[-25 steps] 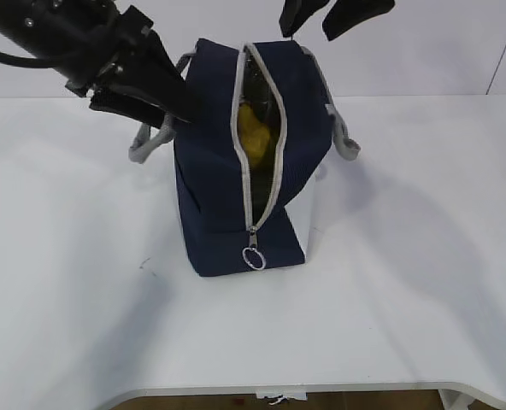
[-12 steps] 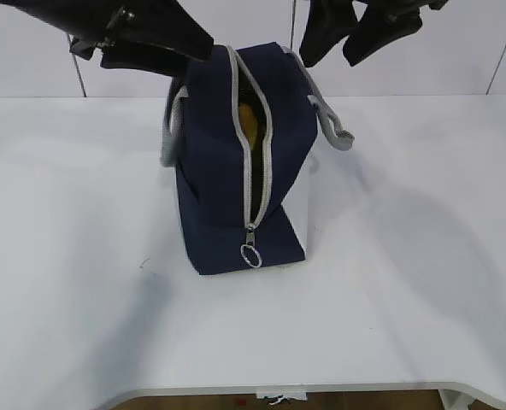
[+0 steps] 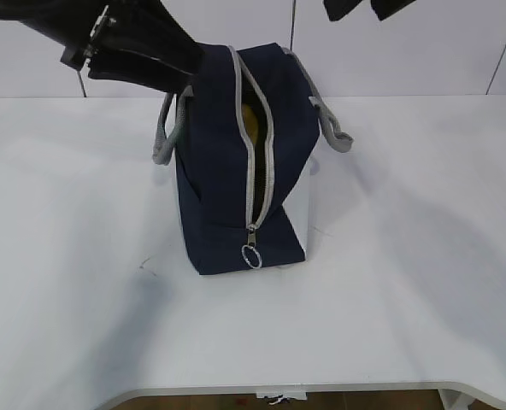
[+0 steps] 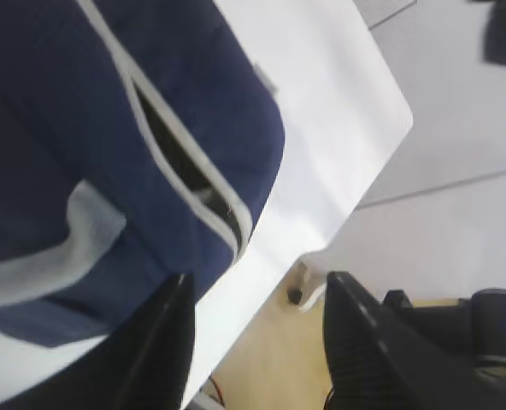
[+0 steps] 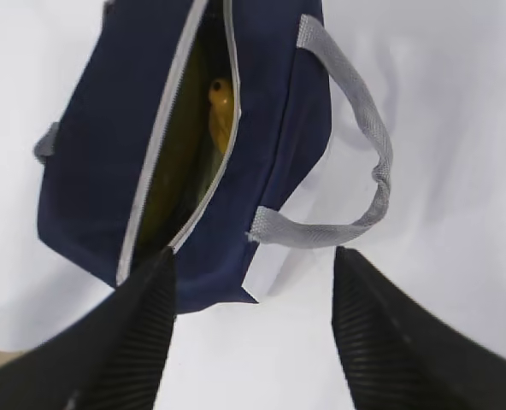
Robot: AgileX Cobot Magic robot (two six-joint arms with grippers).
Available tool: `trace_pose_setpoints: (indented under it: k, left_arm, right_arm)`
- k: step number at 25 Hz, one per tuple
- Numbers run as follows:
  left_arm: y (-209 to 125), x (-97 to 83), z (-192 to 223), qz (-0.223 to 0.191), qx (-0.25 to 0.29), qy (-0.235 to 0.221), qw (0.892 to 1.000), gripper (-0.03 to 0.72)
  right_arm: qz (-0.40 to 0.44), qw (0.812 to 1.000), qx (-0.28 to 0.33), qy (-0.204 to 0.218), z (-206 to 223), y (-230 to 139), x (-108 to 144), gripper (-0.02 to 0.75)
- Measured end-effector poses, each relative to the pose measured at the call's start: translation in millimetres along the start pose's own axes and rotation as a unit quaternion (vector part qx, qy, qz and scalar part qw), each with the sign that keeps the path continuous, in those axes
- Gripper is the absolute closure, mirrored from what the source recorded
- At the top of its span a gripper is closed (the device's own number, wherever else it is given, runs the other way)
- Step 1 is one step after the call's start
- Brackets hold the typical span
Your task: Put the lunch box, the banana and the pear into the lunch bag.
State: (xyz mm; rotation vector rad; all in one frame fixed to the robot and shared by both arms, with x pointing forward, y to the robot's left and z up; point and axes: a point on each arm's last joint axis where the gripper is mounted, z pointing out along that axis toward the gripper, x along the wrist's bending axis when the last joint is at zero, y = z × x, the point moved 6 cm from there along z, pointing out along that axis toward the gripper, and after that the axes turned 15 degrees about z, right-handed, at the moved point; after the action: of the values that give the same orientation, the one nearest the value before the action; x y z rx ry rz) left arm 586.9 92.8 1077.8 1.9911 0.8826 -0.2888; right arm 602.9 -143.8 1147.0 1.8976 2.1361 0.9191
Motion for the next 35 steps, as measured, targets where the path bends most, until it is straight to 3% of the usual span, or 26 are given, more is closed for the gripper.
trace_pose_setpoints:
  k: [4,6,7,10,15,18,21,25,29,35]
  left_arm:
    - [-12.5,10.6,-9.3,-0.011,0.038,0.027,0.999,0.316]
    - [-11.6,5.9,-12.9,-0.030,0.035,0.027,0.999,0.316]
    - [-21.8,17.1,-16.6,-0.023,0.068,0.070,0.995,0.316]
    - [-33.5,23.8,-27.0,-0.030,0.110,0.141,0.983,0.316]
    - [-42.0,16.0,-40.6,-0.018,0.150,0.230,0.961,0.316]
    - [-44.3,17.0,-46.6,-0.004,0.163,0.261,0.951,0.317]
    - [-42.6,0.9,-50.9,0.014,0.160,0.272,0.949,0.317]
    - [-41.8,-2.1,-55.0,0.021,0.158,0.280,0.947,0.317]
    - [-43.5,-3.7,-57.1,0.022,0.158,0.281,0.946,0.317]
    - [-43.5,-3.5,-57.2,0.021,0.158,0.282,0.946,0.317]
  right_arm:
    - [-0.007,1.000,-0.002,0.000,-17.0,-13.8,-0.9,0.283]
    - [-0.009,1.000,0.003,-0.001,-21.9,-26.2,-3.6,0.283]
    - [-0.010,1.000,-0.006,0.001,-25.5,-31.1,-4.7,0.283]
    - [-0.014,0.999,-0.039,0.008,-25.1,-45.9,-9.3,0.284]
    - [-0.043,0.990,-0.124,0.050,-20.9,-70.1,-10.7,0.284]
    - [-0.038,0.987,-0.142,0.059,-7.6,-86.3,-16.7,0.284]
    - [-0.033,0.988,-0.141,0.056,2.8,-93.9,-21.8,0.284]
    - [-0.037,0.984,-0.165,0.051,12.0,-84.7,-24.0,0.284]
    - [-0.104,0.974,-0.200,0.039,23.1,-79.6,-21.8,0.284]
    - [-0.193,0.963,-0.166,0.085,38.5,-113.4,24.5,0.284]
